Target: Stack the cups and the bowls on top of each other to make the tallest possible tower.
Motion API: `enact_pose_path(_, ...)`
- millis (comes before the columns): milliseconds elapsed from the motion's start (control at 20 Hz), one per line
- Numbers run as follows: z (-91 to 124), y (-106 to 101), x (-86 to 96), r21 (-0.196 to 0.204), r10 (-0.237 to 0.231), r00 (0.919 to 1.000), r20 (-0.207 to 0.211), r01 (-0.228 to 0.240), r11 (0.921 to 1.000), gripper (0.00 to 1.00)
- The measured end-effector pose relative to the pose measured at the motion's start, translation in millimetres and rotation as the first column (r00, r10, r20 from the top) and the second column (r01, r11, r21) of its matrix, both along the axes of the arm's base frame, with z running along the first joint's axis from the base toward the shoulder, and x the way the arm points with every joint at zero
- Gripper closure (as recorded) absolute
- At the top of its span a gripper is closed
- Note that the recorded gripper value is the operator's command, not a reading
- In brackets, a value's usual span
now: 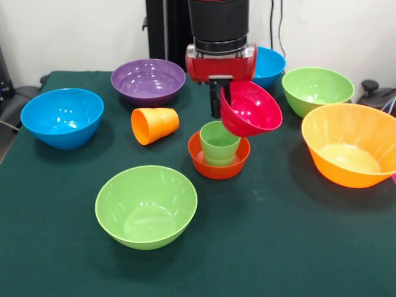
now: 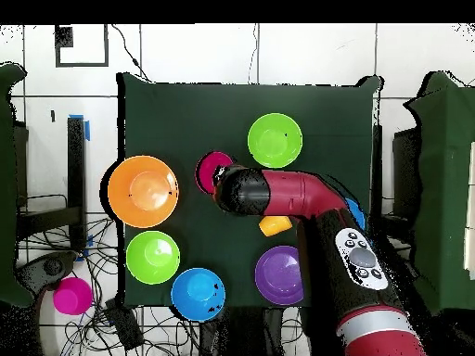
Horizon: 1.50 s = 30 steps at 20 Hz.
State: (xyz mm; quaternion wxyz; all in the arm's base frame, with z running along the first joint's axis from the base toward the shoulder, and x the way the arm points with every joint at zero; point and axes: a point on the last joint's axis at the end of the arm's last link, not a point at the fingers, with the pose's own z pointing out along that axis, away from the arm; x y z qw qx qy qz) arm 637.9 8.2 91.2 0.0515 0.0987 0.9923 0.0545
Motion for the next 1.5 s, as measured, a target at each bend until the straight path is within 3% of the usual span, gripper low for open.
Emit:
enact_pose_path(400, -7.8, -0.2, -1.8, 0.009, -0.007, 0.9999, -0.014, 0.007, 0.9999, 1.00)
enact_pose_path(1100, -15.4, 7.3, -25.4, 0.023, -0.003, 0.9980, -0.063, 0.004, 0.9997, 1.00)
enact_pose_path(1500, -3.0, 2.6, -25.7, 0.007, -0.008, 0.9988, -0.049, 0.009, 0.9999, 1.00)
